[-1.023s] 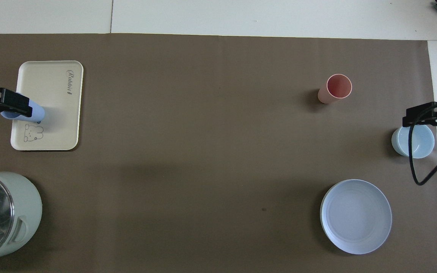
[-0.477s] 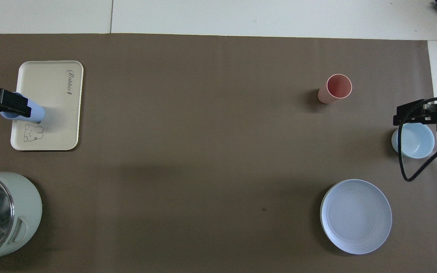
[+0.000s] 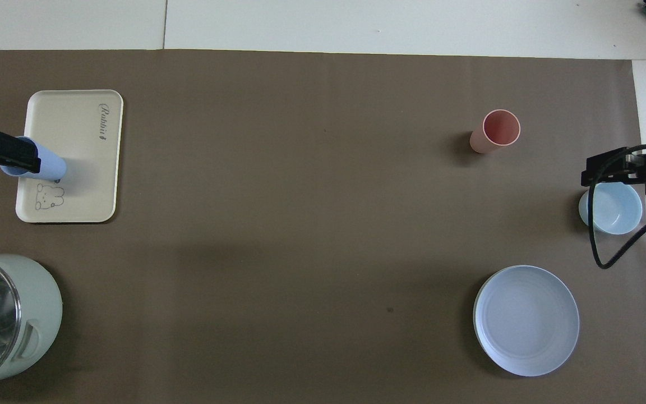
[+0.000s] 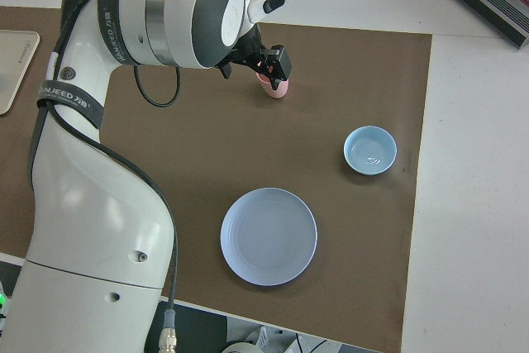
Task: Place cup on tray
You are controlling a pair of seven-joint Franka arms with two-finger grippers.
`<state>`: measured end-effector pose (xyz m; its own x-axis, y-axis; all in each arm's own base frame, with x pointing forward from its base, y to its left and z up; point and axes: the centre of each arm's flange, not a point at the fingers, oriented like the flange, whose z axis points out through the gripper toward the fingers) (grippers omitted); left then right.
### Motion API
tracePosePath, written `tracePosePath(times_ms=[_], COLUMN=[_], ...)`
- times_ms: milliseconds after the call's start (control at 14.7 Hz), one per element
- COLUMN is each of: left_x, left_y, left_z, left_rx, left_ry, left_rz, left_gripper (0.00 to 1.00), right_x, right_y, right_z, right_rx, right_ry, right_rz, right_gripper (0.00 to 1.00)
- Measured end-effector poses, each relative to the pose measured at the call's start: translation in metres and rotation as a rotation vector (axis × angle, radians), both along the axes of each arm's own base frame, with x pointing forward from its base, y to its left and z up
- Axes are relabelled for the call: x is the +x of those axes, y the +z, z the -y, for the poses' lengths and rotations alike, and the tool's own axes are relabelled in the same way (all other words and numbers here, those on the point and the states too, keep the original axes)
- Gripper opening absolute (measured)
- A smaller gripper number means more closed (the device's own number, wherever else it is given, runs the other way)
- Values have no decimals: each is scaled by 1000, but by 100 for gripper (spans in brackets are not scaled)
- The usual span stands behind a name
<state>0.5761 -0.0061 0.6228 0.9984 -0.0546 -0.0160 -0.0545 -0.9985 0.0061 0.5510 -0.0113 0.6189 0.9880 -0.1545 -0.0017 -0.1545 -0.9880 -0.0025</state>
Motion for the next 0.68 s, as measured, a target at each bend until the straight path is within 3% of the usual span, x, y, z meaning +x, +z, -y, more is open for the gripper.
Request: tracePosePath(times_ms=[682], left_x=[2], left_y=[2], left_z=[1], left_rx=[0], left_ry=[-2], left_rz=[19], left_gripper=[100], right_x=[-2], right_y=[-2], right_z=[0], right_rx=[-7], right_ry=[3], right_rz=[-19], right_gripper=[100])
